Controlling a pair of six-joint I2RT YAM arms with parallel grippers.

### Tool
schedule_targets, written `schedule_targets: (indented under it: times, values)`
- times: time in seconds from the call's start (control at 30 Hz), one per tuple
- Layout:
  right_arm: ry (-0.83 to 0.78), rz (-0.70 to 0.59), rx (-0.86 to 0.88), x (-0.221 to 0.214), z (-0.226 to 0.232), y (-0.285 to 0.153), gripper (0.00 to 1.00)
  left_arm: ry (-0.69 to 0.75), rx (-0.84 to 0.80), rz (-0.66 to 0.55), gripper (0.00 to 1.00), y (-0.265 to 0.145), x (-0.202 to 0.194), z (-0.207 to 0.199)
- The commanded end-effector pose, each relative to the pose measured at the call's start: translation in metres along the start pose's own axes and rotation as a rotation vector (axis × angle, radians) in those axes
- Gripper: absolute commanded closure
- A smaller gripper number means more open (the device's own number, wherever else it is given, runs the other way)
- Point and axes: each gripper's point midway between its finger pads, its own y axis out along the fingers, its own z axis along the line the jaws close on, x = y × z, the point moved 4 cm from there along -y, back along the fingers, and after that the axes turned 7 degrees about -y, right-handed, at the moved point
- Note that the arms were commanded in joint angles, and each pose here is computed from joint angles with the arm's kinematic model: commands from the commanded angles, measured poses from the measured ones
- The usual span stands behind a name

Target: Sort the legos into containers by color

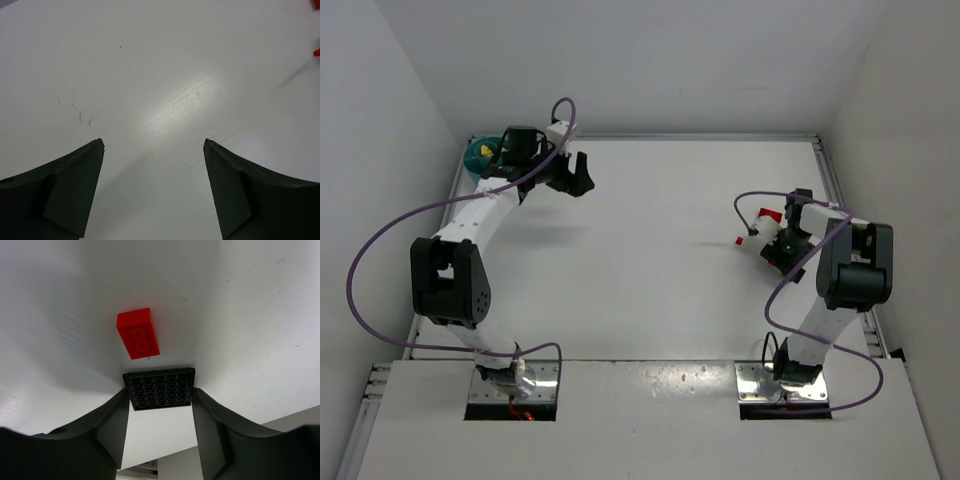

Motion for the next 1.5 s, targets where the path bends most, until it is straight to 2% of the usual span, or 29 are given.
schedule_targets:
  times: [0.0,0.03,0.23,0.37,0.47,0.67,0.9,0.93,1.0,1.03,1.13,1.27,1.4,1.47]
  values:
    - [-0.014,0.037,0.095,-0.013,0.028,0.030,0.49,0.015,0.006,-0.045,0.13,-0.005,0.016,0.000]
    - [-0.014,0.037,0.096,-0.013,0.028,0.030,0.52,0.015,0.006,-0.045,0.13,-0.005,0.016,0.000]
    - [-0.007,0.045,0.136,-0.018,0.036,0.036,0.58,-0.009,0.023,-0.046,0.13,-0.003,0.018,0.007]
    - [-0.006,0.039,0.144,-0.015,0.033,0.034,0.72,-0.033,0.022,-0.046,0.13,0.000,0.017,0.008]
    - [-0.001,-0.008,0.153,-0.002,0.026,0.026,0.78,-0.034,0.022,-0.062,0.13,-0.001,0.019,0.007]
    - [0.083,-0.189,0.150,0.036,0.009,-0.029,0.79,-0.054,0.029,-0.075,0.13,-0.004,0.014,0.009]
    - [0.055,-0.361,0.136,0.078,0.009,-0.095,0.79,-0.074,0.004,-0.094,0.13,-0.004,0.015,0.004]
    - [0.042,-0.371,0.122,0.083,0.005,-0.103,0.78,-0.084,-0.005,-0.093,0.13,-0.004,0.015,0.002]
    - [0.059,-0.326,0.126,0.083,0.006,-0.099,0.63,-0.093,-0.006,-0.093,0.13,-0.001,0.014,0.004]
    - [0.053,-0.284,0.120,0.076,0.008,-0.094,0.51,-0.093,-0.006,-0.093,0.13,-0.001,0.014,0.004]
    - [0.007,-0.223,0.059,0.054,0.010,-0.084,0.38,-0.089,-0.006,-0.101,0.13,-0.002,0.018,0.003]
    - [-0.026,-0.130,0.030,0.029,0.016,-0.072,0.30,-0.093,0.002,-0.104,0.12,-0.004,0.018,0.007]
    - [0.008,-0.072,0.019,0.014,0.009,-0.060,0.26,-0.102,0.001,-0.104,0.12,-0.004,0.018,0.007]
    - [0.021,-0.056,-0.004,0.010,0.002,-0.056,0.23,-0.117,0.022,-0.098,0.09,-0.003,0.014,0.010]
